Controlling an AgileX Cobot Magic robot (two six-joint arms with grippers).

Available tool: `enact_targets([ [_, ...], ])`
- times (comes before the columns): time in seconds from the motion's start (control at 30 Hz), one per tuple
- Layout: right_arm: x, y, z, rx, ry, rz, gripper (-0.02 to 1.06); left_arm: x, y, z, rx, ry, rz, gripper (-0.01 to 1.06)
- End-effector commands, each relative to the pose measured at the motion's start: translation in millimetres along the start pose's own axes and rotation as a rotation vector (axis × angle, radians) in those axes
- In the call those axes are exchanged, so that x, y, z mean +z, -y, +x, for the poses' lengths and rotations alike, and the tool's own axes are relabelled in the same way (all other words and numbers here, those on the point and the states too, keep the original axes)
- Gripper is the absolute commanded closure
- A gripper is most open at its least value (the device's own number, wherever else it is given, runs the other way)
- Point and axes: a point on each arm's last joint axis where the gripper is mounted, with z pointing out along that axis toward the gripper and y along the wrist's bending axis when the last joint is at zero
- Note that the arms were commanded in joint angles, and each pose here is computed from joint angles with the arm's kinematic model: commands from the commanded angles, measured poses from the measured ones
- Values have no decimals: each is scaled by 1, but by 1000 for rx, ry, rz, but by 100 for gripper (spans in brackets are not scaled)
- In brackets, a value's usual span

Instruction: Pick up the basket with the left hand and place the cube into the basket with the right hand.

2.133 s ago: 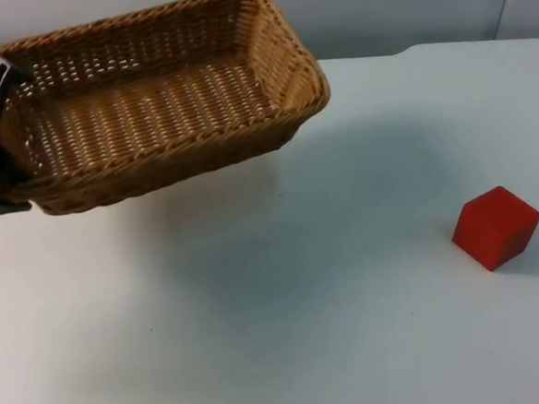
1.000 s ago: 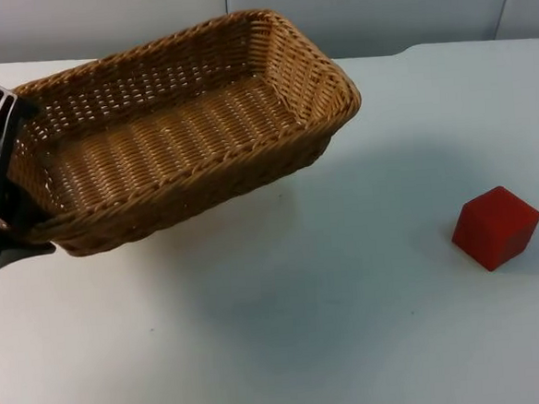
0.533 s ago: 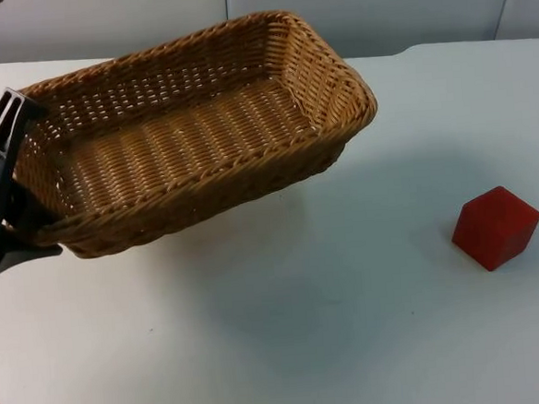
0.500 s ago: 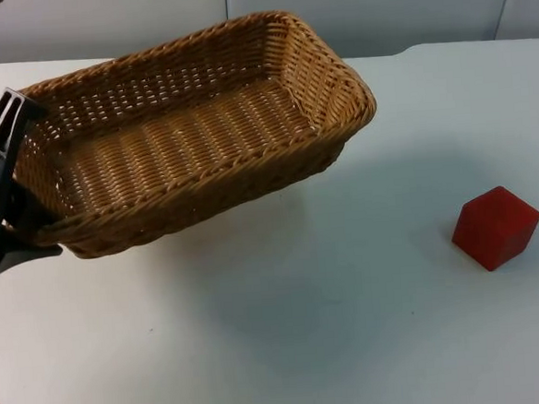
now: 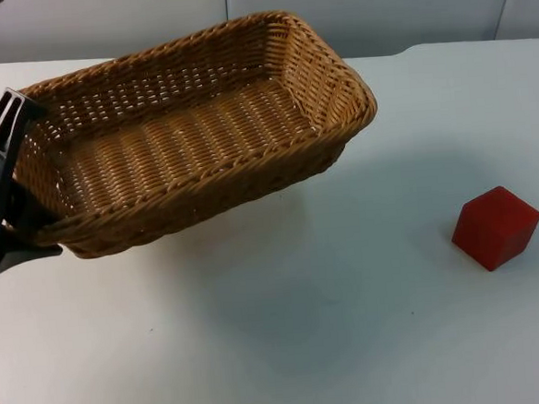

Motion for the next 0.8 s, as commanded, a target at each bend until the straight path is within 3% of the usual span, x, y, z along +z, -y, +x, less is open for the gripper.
enact_targets([
  [0.0, 0, 0, 1, -2, 7, 1, 105, -3, 4, 3, 2, -18, 28, 105],
  [0.47, 0, 0, 1, 1, 8, 1, 105, -3, 4, 3, 2, -18, 28, 105],
  [0.53, 0, 0, 0, 44, 14, 2, 105, -3, 4, 3, 2, -18, 28, 105],
  [0.63, 14, 4, -7, 72, -85, -1, 105, -3, 4, 3, 2, -18, 28, 105],
  [0.73, 43, 9, -17, 89, -281, -17, 105, -3, 4, 3, 2, -18, 28, 105],
  [0.77, 43, 9, -17, 89, -281, -17, 105, -3, 4, 3, 2, -18, 28, 105],
])
